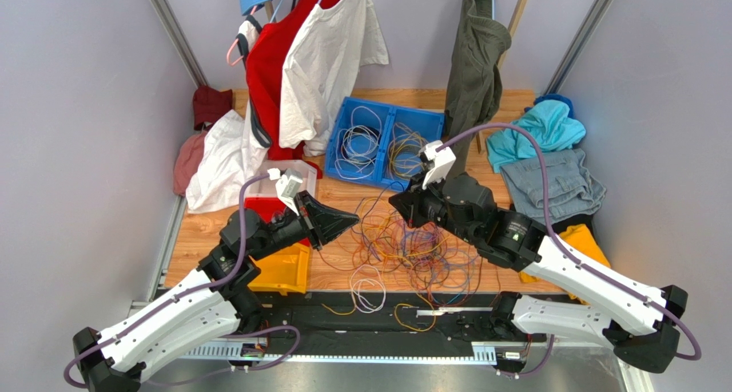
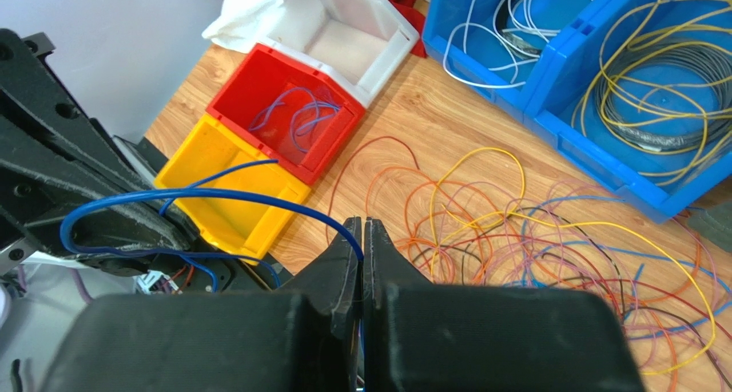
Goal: Untangle the cables
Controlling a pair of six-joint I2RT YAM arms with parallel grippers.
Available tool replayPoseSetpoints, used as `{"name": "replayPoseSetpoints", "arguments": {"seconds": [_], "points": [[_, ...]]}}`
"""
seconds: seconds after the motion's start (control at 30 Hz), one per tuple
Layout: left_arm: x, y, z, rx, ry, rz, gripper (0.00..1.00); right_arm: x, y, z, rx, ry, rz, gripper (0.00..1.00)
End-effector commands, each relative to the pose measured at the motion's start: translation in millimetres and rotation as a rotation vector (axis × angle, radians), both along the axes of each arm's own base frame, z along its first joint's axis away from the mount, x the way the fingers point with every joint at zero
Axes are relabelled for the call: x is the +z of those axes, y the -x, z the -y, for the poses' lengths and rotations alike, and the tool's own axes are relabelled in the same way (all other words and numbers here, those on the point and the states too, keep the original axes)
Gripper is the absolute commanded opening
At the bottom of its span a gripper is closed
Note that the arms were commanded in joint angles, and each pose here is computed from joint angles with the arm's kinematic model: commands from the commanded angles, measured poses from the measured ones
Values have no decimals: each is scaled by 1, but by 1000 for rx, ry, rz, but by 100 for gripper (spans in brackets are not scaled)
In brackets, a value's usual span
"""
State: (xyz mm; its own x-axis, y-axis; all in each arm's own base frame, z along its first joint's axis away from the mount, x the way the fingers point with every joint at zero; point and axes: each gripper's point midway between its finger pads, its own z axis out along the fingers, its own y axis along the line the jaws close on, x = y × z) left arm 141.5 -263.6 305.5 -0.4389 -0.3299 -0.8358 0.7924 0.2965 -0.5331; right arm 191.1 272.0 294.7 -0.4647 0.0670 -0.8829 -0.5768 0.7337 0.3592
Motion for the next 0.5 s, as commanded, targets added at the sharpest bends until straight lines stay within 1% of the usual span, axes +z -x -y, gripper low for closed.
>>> {"name": "replayPoseSetpoints", "arguments": {"seconds": [0.0,0.07,0.2,0.33,0.43,0.47], "points": [[9,5,-2,-10,46,29,8,0,-6,-4,-20,12,-6,0],[12,7,-3,-13,55,38,11,-4,-7,-7,-14,19,-14,0],[14,10,-4,-26,64,46,13,-10,-10,-13,-11,43,-24,0],[15,12,-4,-36,74,49,15,-12,-8,-24,23,30,-44,0],[13,13,-3,-43,73,45,17,-11,-7,-31,44,17,-58,0],[12,13,-2,-43,71,40,19,-12,-6,-34,51,19,-61,0]]}}
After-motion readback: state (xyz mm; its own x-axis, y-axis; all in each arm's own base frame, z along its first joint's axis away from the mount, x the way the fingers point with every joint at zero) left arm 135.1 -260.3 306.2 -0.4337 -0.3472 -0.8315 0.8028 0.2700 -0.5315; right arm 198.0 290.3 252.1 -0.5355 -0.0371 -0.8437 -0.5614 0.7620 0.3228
